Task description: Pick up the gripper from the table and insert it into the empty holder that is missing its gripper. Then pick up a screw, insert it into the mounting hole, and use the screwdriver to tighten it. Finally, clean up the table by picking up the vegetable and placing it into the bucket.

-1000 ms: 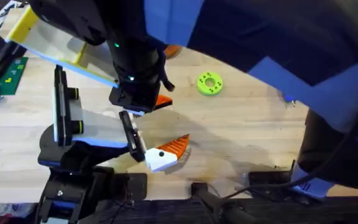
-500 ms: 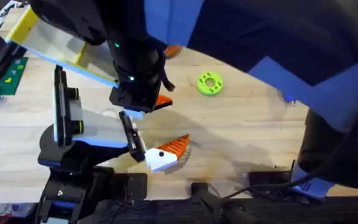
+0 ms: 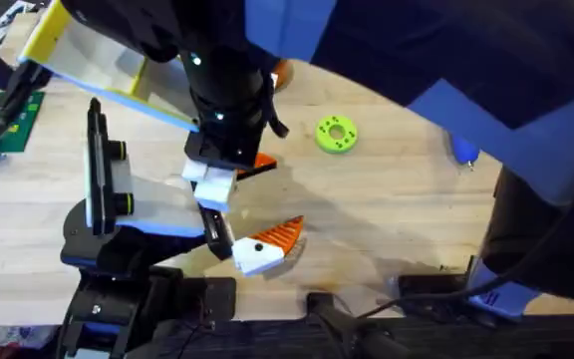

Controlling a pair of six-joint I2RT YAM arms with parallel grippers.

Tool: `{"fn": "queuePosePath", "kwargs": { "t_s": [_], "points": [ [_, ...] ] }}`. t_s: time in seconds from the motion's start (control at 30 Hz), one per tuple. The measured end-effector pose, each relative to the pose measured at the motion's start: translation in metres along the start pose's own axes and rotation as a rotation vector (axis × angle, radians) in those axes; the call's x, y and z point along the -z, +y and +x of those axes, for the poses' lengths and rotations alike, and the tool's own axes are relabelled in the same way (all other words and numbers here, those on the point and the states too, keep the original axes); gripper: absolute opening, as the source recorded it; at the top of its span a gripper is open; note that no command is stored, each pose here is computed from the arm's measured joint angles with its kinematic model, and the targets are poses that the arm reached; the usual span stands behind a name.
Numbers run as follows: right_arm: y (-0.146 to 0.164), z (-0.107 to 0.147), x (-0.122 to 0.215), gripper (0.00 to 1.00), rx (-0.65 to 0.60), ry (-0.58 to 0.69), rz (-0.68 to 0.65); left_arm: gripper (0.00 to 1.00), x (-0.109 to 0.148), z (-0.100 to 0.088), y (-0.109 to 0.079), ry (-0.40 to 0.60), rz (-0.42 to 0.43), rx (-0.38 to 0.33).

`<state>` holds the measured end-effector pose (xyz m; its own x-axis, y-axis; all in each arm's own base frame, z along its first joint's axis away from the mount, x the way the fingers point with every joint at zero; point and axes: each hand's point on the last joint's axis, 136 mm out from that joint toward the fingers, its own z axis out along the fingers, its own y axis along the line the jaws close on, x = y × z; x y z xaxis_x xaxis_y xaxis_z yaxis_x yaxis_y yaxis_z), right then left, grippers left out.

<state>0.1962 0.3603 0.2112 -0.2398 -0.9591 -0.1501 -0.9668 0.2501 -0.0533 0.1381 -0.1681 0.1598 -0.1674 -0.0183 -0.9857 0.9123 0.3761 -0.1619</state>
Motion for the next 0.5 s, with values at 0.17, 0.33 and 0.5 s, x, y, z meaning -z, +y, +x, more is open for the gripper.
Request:
{"fn": "queuePosePath", "kwargs": {
  "t_s": [0.17, 0.33, 0.5],
  "points": [
    [0.000, 0.000, 0.000, 0.995, 0.000, 0.000, 0.000, 0.988, 0.000, 0.000, 0.000, 0.000, 0.000, 0.000],
    [0.000, 0.000, 0.002, 0.995, 0.000, -0.005, 0.001, 0.947, 0.000, 0.000, 0.000, 0.000, 0.000, -0.002],
    [0.004, 0.000, 0.025, 0.995, 0.003, -0.069, 0.003, 0.828, 0.000, 0.000, 0.000, 0.000, 0.000, -0.002]
  ]
}}
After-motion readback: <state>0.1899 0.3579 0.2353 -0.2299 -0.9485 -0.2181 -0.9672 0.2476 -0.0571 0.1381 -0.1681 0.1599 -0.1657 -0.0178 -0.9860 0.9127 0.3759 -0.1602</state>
